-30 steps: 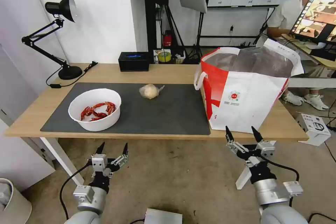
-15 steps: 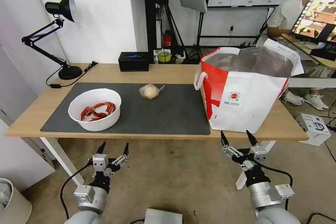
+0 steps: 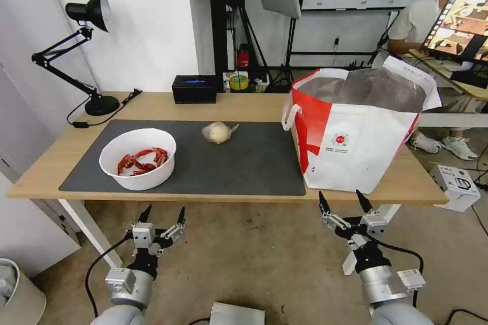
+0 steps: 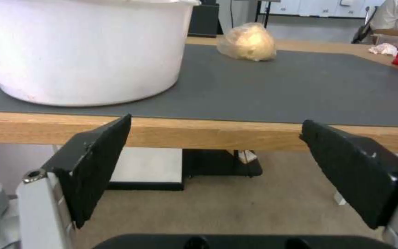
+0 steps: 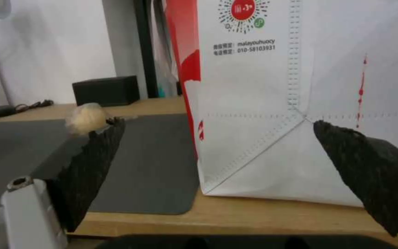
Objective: Pick up the trash from the table and place it into the takeout bag.
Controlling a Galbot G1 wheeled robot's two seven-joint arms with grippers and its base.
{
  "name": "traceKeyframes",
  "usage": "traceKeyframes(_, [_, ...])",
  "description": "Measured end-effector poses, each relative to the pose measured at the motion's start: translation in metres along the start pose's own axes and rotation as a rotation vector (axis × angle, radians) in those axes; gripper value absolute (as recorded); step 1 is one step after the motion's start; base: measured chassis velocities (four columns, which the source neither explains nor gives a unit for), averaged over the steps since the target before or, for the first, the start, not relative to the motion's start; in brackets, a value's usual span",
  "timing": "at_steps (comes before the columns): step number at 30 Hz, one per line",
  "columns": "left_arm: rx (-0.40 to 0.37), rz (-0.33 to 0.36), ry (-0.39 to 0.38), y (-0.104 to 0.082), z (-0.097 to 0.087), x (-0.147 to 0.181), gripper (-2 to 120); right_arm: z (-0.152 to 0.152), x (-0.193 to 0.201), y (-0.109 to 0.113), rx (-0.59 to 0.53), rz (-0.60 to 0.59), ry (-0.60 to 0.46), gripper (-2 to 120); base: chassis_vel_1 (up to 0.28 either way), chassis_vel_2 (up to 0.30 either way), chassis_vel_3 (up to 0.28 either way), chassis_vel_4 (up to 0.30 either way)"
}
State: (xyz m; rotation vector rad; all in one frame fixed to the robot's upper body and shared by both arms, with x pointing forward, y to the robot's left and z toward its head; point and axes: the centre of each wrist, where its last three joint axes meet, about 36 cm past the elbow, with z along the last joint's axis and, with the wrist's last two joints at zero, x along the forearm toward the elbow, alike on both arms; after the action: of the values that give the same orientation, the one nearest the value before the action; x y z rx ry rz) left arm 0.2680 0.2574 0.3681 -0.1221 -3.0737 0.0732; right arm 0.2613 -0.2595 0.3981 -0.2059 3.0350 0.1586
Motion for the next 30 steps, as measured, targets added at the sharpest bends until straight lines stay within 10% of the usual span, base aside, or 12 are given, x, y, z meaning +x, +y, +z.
traceKeyframes(30, [0.006,-0.02,0.001,0.002,0.0,0.012,100,-0.018,-0.028,0.035,-0.059,-0.182,-0.075,100,0.0,0.0,0.0,0.0])
